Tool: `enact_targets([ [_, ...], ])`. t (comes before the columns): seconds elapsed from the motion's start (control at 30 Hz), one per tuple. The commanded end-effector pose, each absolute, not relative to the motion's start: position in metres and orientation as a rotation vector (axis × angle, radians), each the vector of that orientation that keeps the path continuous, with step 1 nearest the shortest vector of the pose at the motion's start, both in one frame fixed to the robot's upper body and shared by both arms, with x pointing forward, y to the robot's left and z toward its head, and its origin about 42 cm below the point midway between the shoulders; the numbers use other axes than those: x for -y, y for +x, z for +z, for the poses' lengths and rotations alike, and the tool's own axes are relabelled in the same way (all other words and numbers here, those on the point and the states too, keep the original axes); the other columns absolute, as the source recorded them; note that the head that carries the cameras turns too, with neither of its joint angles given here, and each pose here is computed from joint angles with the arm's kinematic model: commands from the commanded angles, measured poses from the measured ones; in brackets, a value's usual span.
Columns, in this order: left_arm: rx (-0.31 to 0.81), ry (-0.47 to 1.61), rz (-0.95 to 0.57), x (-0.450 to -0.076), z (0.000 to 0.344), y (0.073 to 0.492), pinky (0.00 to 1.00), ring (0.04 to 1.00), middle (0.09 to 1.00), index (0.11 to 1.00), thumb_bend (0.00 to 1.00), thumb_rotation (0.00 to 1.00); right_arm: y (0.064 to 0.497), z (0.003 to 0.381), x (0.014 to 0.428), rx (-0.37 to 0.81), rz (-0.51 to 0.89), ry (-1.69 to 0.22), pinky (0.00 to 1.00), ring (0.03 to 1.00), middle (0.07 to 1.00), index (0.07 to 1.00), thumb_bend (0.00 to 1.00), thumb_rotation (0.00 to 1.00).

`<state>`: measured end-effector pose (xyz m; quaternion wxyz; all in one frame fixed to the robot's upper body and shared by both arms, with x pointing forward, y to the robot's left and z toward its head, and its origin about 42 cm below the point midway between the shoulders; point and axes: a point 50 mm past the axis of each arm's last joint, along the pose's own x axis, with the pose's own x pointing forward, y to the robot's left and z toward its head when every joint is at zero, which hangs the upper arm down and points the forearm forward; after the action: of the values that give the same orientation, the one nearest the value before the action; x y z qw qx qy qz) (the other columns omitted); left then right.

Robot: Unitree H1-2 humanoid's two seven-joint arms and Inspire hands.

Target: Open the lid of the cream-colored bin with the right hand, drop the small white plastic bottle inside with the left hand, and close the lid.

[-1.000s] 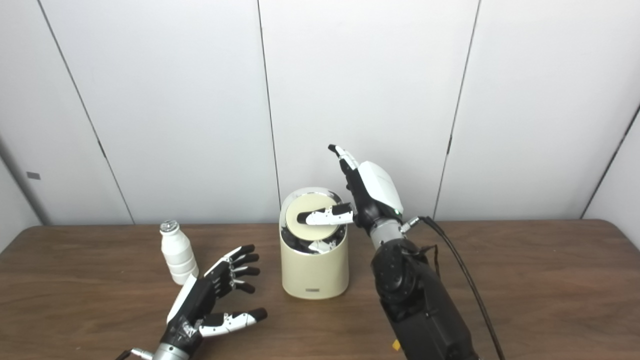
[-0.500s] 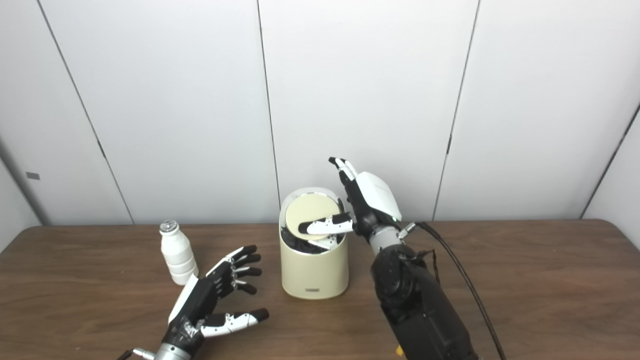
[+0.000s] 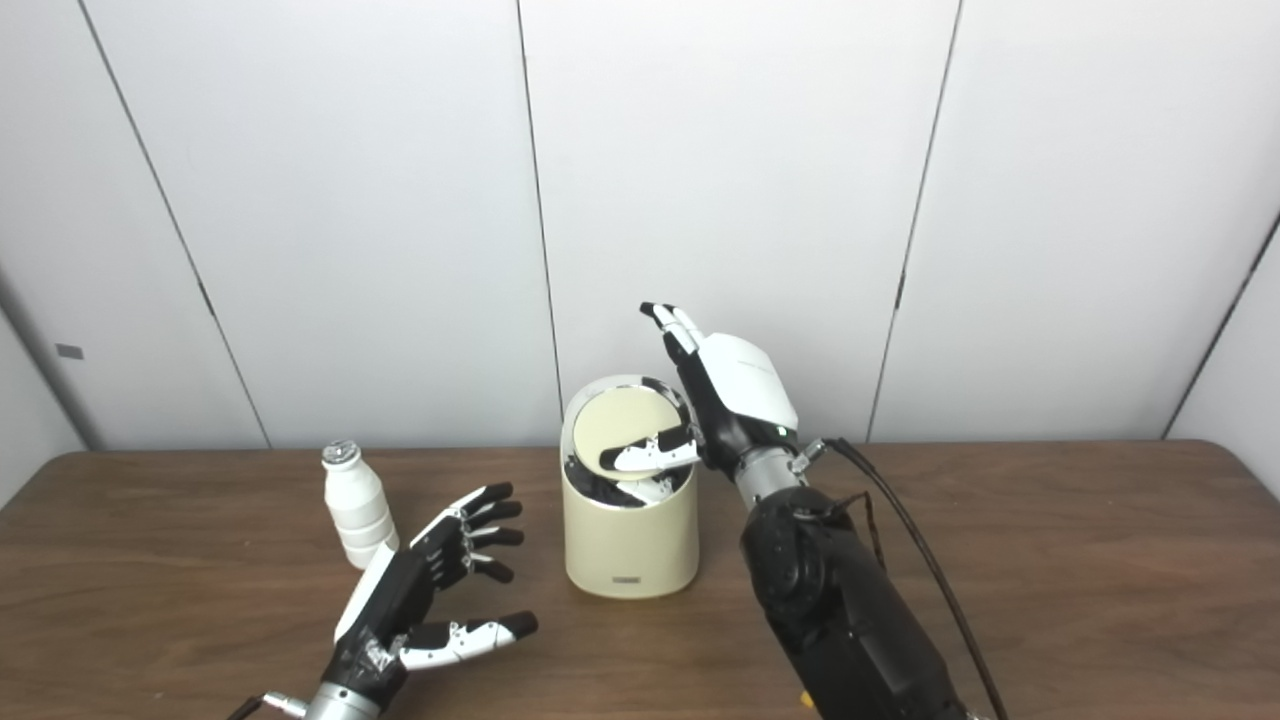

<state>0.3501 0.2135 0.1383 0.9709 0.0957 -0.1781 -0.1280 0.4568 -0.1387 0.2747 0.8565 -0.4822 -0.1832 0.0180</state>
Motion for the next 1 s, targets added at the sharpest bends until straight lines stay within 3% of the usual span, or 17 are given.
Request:
enact_targets([
  [0.0, 0.424, 0.191, -0.256, -0.211, 0.157, 0.356, 0.61, 0.765, 0.841, 0.889, 0.75, 0.08, 0.462, 0.28, 0.147, 0.395, 0.001, -1.129, 0.75, 0.874, 0.962, 0.937, 0.91, 0.16],
  [0.37, 0.422, 0.194, -0.257, -0.211, 0.155, 0.357, 0.61, 0.759, 0.844, 0.89, 0.75, 0.09, 0.451, 0.297, 0.143, 0.435, 0.023, -0.985, 0.71, 0.873, 0.958, 0.925, 0.9, 0.22],
  [0.53, 0.422, 0.192, -0.257, -0.211, 0.155, 0.356, 0.61, 0.761, 0.842, 0.887, 0.76, 0.08, 0.441, 0.311, 0.151, 0.461, 0.008, -0.879, 0.69, 0.872, 0.946, 0.918, 0.9, 0.34],
  [0.67, 0.42, 0.197, -0.259, -0.212, 0.155, 0.356, 0.61, 0.765, 0.843, 0.891, 0.76, 0.09, 0.431, 0.315, 0.16, 0.469, -0.026, -0.781, 0.76, 0.884, 0.927, 0.901, 0.88, 0.25],
  [0.83, 0.422, 0.202, -0.257, -0.212, 0.156, 0.356, 0.61, 0.766, 0.843, 0.891, 0.75, 0.09, 0.414, 0.308, 0.181, 0.449, -0.046, -0.675, 0.69, 0.861, 0.932, 0.914, 0.85, 0.23],
  [0.97, 0.426, 0.2, -0.258, -0.212, 0.156, 0.356, 0.6, 0.758, 0.842, 0.889, 0.75, 0.08, 0.4, 0.289, 0.194, 0.443, -0.052, -0.585, 0.69, 0.858, 0.92, 0.902, 0.84, 0.21],
])
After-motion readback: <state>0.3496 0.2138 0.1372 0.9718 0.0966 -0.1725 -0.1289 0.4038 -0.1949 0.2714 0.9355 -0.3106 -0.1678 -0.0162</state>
